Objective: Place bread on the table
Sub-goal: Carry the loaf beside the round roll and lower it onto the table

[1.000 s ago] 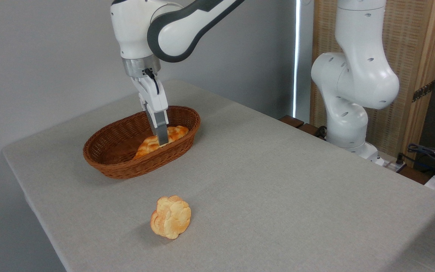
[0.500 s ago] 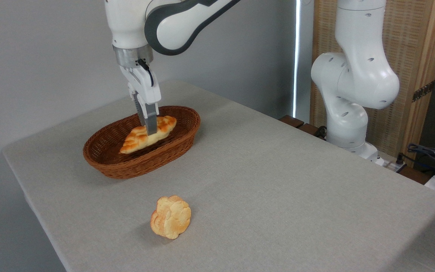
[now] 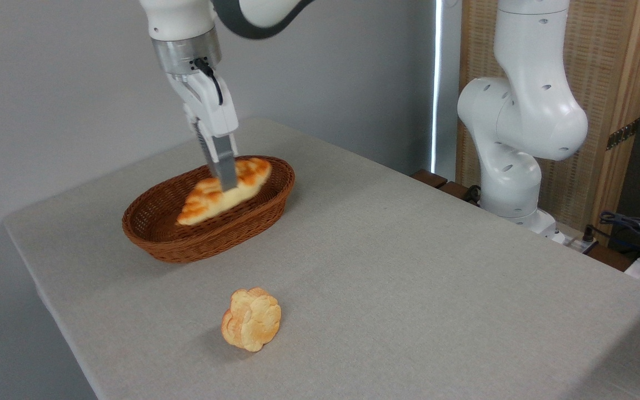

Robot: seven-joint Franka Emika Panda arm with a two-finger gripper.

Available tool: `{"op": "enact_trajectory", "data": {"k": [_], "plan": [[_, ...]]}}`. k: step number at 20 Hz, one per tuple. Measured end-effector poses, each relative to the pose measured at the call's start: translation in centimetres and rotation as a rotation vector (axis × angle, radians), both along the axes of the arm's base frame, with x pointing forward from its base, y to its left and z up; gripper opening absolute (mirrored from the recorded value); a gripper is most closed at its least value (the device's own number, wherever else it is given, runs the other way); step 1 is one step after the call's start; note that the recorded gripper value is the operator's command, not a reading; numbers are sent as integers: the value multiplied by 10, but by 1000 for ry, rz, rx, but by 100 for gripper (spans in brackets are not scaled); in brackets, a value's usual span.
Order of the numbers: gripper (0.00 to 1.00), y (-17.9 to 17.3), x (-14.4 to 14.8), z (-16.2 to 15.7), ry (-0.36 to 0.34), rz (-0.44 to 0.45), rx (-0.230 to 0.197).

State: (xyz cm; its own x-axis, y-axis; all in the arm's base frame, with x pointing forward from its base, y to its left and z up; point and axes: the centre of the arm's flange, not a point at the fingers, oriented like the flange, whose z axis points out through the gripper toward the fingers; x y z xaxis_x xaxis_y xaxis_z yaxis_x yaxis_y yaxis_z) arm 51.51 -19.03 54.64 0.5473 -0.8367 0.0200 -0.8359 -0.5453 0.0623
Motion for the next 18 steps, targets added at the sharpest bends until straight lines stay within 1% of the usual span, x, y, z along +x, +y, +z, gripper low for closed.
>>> {"op": "enact_trajectory", "data": {"k": [1, 2, 3, 4, 5, 6, 7, 9, 10, 12, 13, 18], "plan": [[37, 7, -1, -1, 6, -27, 44], [37, 12, -1, -4, 11, -46, 77], [40, 17, -1, -9, 21, -59, 108], [51, 25, 0, -17, 34, -67, 135], [59, 34, 0, -27, 50, -74, 159], [74, 44, 0, -36, 67, -73, 178], [82, 52, -1, -45, 84, -69, 190], [100, 61, -3, -58, 112, -64, 200], [100, 64, -5, -63, 122, -65, 212], [100, 70, -9, -73, 136, -74, 254], [100, 72, -10, -77, 143, -76, 264], [100, 73, -12, -79, 144, -78, 273]]}}
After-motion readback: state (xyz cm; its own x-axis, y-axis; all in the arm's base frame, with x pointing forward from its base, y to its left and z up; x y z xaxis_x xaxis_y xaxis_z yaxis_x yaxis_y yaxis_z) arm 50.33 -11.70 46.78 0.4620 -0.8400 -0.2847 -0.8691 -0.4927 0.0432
